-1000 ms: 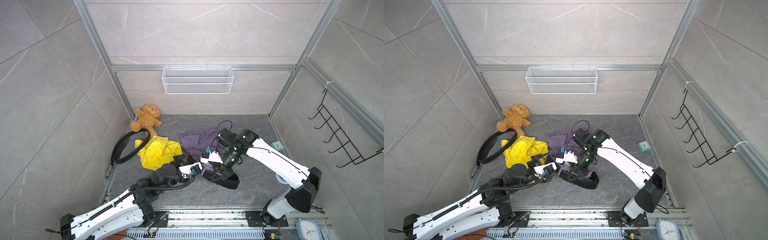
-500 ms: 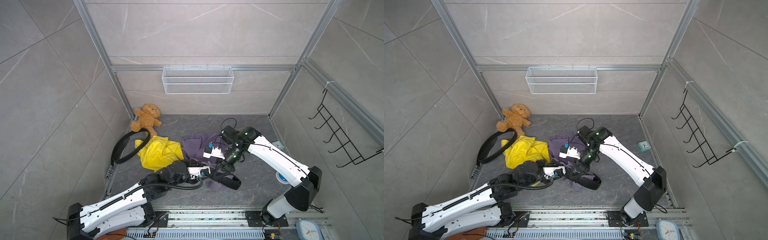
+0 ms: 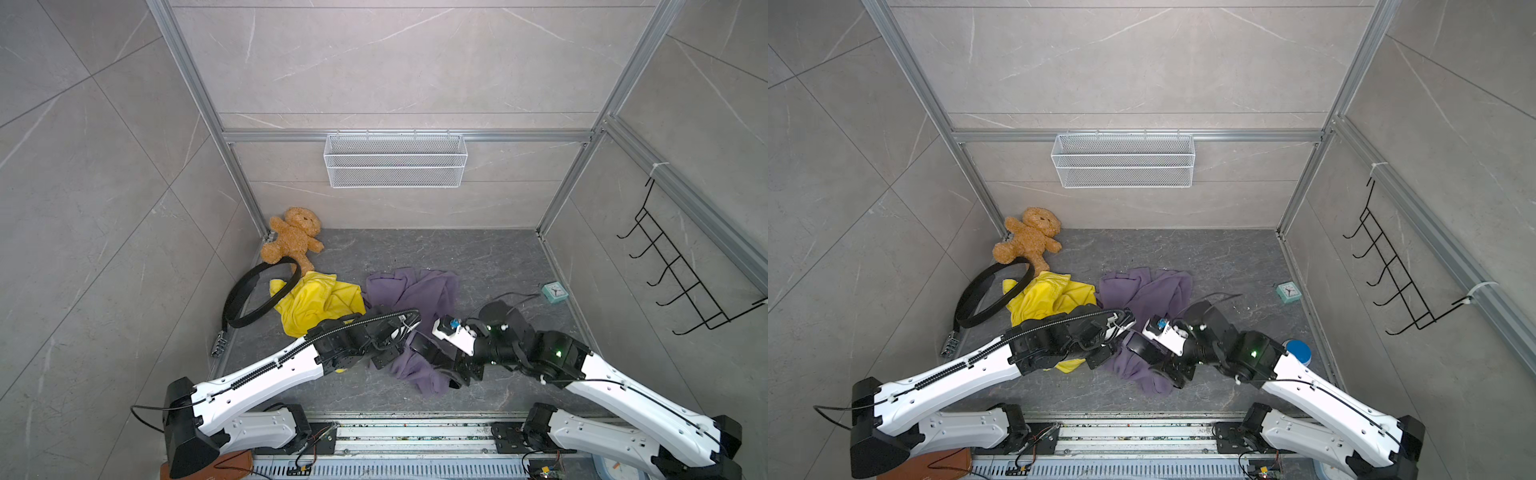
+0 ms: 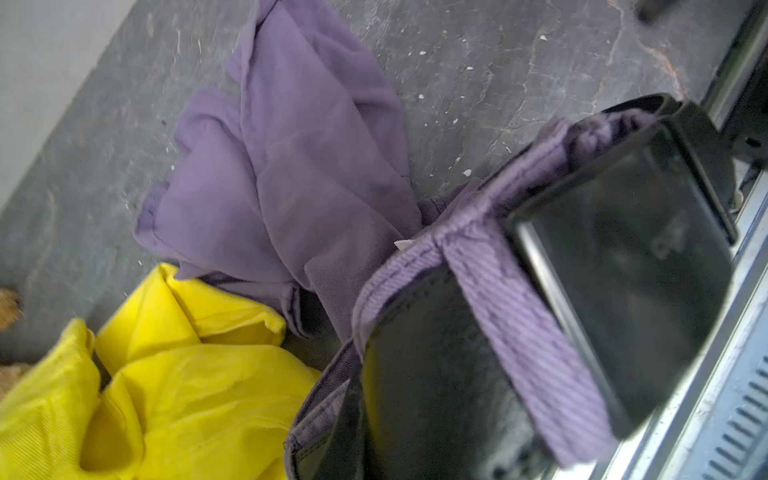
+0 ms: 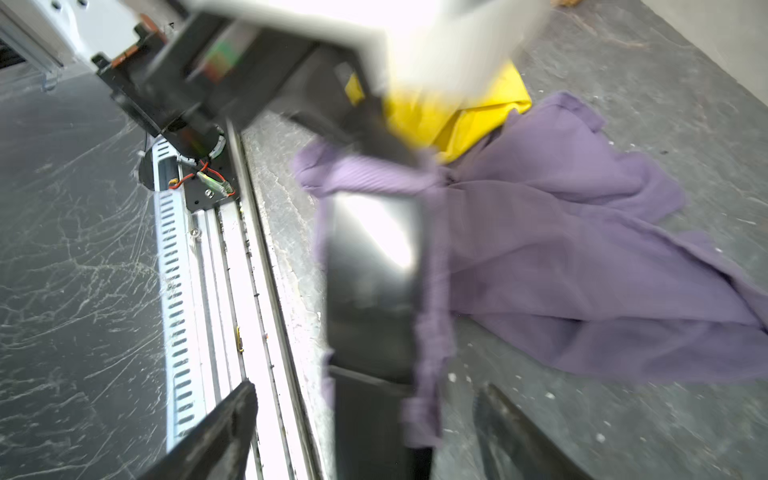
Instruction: Remove the belt from the trousers
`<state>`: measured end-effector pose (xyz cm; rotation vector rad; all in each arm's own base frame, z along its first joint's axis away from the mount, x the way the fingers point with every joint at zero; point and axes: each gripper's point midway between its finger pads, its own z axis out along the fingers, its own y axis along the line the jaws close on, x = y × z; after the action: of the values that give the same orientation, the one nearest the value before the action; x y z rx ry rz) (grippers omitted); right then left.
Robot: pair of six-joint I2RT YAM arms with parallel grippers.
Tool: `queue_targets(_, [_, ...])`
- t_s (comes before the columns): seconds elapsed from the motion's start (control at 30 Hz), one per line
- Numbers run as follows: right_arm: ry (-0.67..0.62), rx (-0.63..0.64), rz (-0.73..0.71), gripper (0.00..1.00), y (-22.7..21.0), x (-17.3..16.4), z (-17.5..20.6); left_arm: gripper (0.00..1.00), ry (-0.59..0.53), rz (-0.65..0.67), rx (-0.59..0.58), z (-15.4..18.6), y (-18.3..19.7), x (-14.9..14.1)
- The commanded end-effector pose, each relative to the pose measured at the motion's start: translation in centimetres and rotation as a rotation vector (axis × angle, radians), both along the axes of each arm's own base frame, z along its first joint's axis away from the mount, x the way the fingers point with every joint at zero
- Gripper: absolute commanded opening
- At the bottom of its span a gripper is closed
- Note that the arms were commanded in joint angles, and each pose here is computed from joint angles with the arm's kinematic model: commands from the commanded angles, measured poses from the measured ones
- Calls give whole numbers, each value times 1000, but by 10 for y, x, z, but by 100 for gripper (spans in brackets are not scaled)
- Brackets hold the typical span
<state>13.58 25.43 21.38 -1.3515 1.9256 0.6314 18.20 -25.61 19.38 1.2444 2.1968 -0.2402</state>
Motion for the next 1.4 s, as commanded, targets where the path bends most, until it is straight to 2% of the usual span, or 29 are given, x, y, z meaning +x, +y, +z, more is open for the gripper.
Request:
queue_targets(0.0, [-168,73,-166,84,15,25,14,0,148,119,-96,14,2,-4])
queue_targets(0.13, [-362,-102,-211,85,29,42,-4,0,228,102,-119,17,-5,-8])
queue_targets(0.27, [-441,-75,-192,83,52,56,-1,0,312,90,-135,12,-10,-20])
queue_targets(0.4, [-397,-63,-210,60,47,69,-11,0,317,113,-208,11,-4,-28])
queue_targets(0.53, [-384,-49,-147,54,46,70,-17,0,362,49,-257,10,-6,-44])
queue_targets(0.6, [-372,-54,-77,56,54,68,-23,0,373,12,-281,8,-9,-50])
queue_targets(0.7, [-359,-55,-1,71,68,66,-31,0,362,-18,-295,5,-6,-53])
queue_targets(0.77, [-376,-46,-12,69,68,73,-33,0,383,-32,-298,0,-4,-56])
queue_targets(0.87, [-333,-10,26,48,65,75,-28,0,379,-2,-298,-8,4,-52])
queue_targets(0.97, [-264,-81,111,35,61,63,-28,0,341,76,-255,-16,20,-40])
queue_targets(1.0, [-232,-118,135,27,57,58,-31,0,315,94,-243,-16,24,-35])
queue_targets(1.03, [-187,-151,158,9,55,53,-33,1,287,114,-238,-15,27,-30])
queue_targets(1.07, [-148,-174,187,0,54,48,-33,4,264,114,-244,-12,28,-28])
queue_targets(1.17, [-53,-231,234,0,51,38,-34,16,217,114,-246,-6,27,-20])
queue_targets(1.2, [-42,-234,236,0,51,38,-32,25,200,120,-243,-4,28,-17])
queue_targets(1.3, [-50,-224,206,0,49,41,-25,44,107,156,-234,6,38,-6])
queue_targets(1.37, [-61,-216,181,0,47,45,-19,49,19,187,-269,21,48,0])
